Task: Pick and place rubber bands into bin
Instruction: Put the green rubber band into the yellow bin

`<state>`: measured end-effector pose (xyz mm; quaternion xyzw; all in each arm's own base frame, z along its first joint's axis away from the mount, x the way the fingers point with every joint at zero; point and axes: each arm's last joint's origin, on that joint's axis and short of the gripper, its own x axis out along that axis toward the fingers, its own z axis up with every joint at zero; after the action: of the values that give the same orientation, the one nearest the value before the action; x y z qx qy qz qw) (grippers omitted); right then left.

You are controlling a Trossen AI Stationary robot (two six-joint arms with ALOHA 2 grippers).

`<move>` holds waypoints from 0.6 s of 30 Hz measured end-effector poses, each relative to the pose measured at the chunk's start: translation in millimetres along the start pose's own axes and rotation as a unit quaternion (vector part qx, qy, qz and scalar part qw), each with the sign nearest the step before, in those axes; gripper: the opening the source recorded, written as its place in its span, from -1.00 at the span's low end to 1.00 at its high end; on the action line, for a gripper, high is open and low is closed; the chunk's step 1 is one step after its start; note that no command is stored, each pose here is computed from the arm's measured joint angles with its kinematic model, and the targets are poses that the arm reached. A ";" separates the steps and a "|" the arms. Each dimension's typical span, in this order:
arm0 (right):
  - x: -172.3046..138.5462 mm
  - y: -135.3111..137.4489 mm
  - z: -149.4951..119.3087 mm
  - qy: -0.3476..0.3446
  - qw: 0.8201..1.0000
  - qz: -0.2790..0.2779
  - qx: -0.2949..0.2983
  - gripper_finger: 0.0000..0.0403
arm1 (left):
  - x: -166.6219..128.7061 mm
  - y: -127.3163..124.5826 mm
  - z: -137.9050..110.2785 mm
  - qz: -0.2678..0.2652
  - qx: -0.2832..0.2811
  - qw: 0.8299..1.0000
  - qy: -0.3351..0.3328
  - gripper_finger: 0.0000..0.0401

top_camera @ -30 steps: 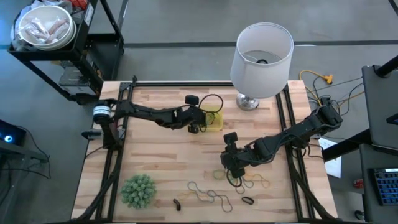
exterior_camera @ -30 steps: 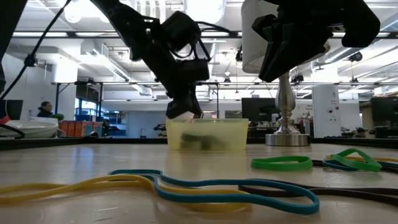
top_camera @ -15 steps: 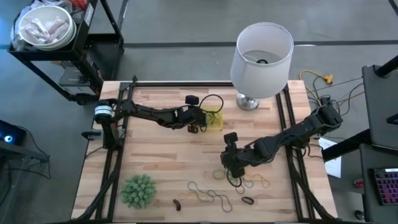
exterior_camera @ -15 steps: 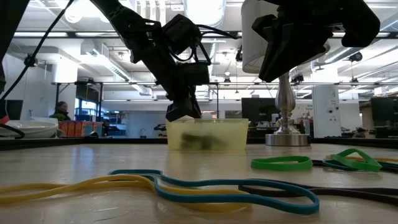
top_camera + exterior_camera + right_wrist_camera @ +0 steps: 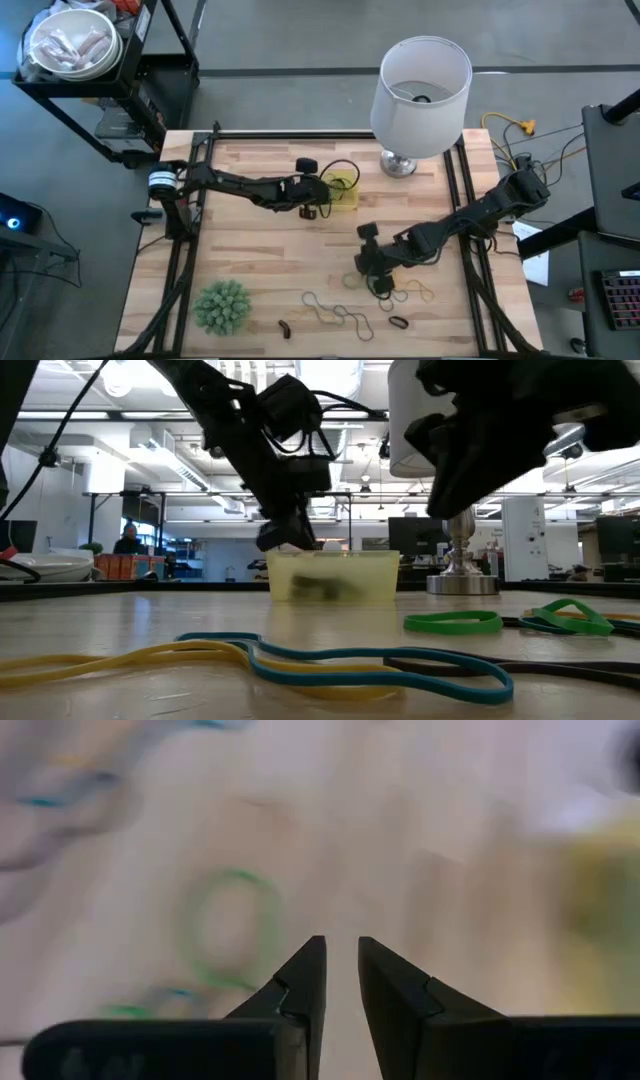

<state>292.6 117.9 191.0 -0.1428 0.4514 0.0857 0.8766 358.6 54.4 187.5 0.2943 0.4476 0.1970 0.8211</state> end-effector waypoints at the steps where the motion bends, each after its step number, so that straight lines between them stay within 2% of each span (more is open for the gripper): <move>1: 2.3 1.9 -1.9 -0.009 1.000 0.023 -0.009 -0.72 | -2.7 -1.8 -1.3 -0.006 -0.007 1.000 0.008 -0.58; 3: 5.4 4.2 -3.9 -0.027 0.998 0.050 -0.015 -0.72 | -10.0 -3.6 -2.9 -0.016 -0.025 0.999 0.018 -0.58; 6: 7.1 4.4 -6.2 -0.030 0.998 0.051 -0.004 -0.72 | -20.7 -7.7 -6.8 -0.030 -0.051 0.997 0.039 -0.58; 9: 8.9 4.2 -8.7 -0.031 0.998 0.050 0.018 -0.72 | -31.7 -15.2 -11.4 -0.046 -0.050 0.996 0.061 -0.58; 12: 11.6 5.2 -11.8 -0.042 0.998 0.051 0.024 -0.72 | -46.1 -21.1 -14.3 -0.057 -0.049 0.995 0.064 -0.58; 18: 22.8 7.4 -26.3 -0.051 0.997 0.049 0.032 -0.72 | -86.8 -30.2 -19.4 -0.074 -0.065 0.995 0.027 -0.58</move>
<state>283.6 116.8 156.6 -0.0878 0.4149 0.1210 0.8975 298.7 -13.2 213.0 0.2014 0.4767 0.1727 0.8381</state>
